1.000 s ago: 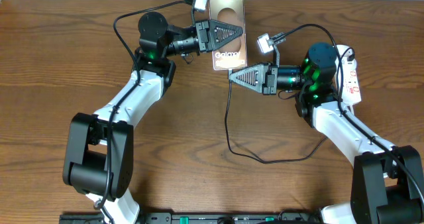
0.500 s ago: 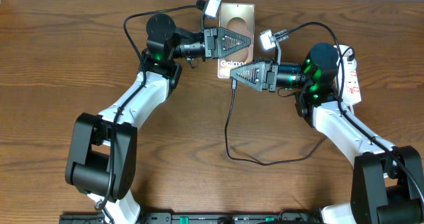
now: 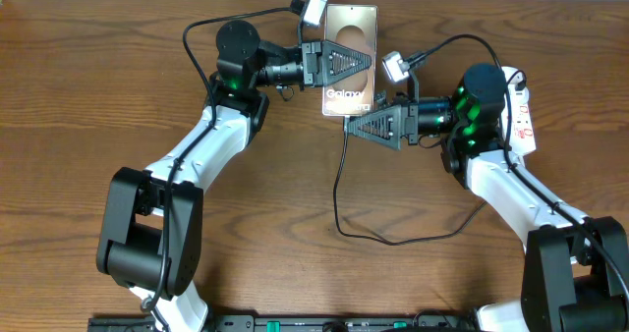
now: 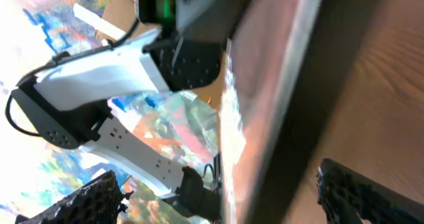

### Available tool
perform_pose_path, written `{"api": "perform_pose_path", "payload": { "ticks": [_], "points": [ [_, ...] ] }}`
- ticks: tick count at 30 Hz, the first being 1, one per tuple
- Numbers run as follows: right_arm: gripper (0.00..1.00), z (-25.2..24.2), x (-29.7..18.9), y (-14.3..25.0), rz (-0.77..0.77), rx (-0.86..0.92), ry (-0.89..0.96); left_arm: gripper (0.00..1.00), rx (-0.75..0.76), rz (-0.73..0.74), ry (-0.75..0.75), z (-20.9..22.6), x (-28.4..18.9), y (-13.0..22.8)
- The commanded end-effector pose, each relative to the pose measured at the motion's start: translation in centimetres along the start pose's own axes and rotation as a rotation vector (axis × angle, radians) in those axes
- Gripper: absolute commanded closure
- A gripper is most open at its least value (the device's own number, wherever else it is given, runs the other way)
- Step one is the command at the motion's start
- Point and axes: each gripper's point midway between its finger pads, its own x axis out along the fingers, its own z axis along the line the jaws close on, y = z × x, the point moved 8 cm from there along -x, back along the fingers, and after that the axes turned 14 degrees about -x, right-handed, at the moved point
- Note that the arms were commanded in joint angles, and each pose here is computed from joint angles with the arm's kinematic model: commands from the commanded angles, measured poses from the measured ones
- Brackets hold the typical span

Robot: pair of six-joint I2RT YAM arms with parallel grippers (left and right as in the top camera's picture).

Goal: Plug charger to phone and switch on socket

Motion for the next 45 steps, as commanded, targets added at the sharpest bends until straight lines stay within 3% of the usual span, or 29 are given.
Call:
{"api": "perform_pose_path", "payload": {
  "ticks": [1,9,12,18,24,30,32,34,45],
  "points": [
    [0.10,0.1,-0.2,1.1,-0.006,-0.009,0.014,0.93,0.058,-0.035,0.021,-2.4,-0.2,-0.5],
    [0.29,-0.2,0.8,2.0,-0.015,-0.012,0.035,0.93,0.021,-0.065,0.021,-2.3,-0.2,-0.8],
    [0.47,-0.4,1.3,1.9,-0.034,-0.011,0.064,0.92,0.007,-0.064,0.021,-2.4,-0.2,-0.8],
    [0.48,-0.3,1.8,1.9,-0.034,-0.012,0.066,0.93,-0.001,-0.064,0.022,-2.4,-0.2,-0.8],
    [0.72,-0.3,1.7,1.7,-0.045,-0.025,0.075,0.93,-0.004,-0.062,0.022,-2.4,-0.2,-0.8],
    [0.75,-0.1,1.7,1.4,-0.053,-0.059,0.071,0.92,-0.004,-0.059,0.022,-2.4,-0.2,-0.8],
    [0.82,-0.1,1.7,1.4,-0.055,-0.067,0.070,0.93,-0.004,-0.059,0.022,-2.4,-0.2,-0.8],
    [0.97,0.0,1.7,1.3,-0.056,-0.072,0.069,0.93,-0.004,-0.057,0.022,-2.4,-0.2,-0.7],
    [0.99,0.3,1.6,0.4,-0.105,-0.035,0.083,0.93,0.052,0.024,0.024,-2.4,-0.2,0.0]
  ]
}}
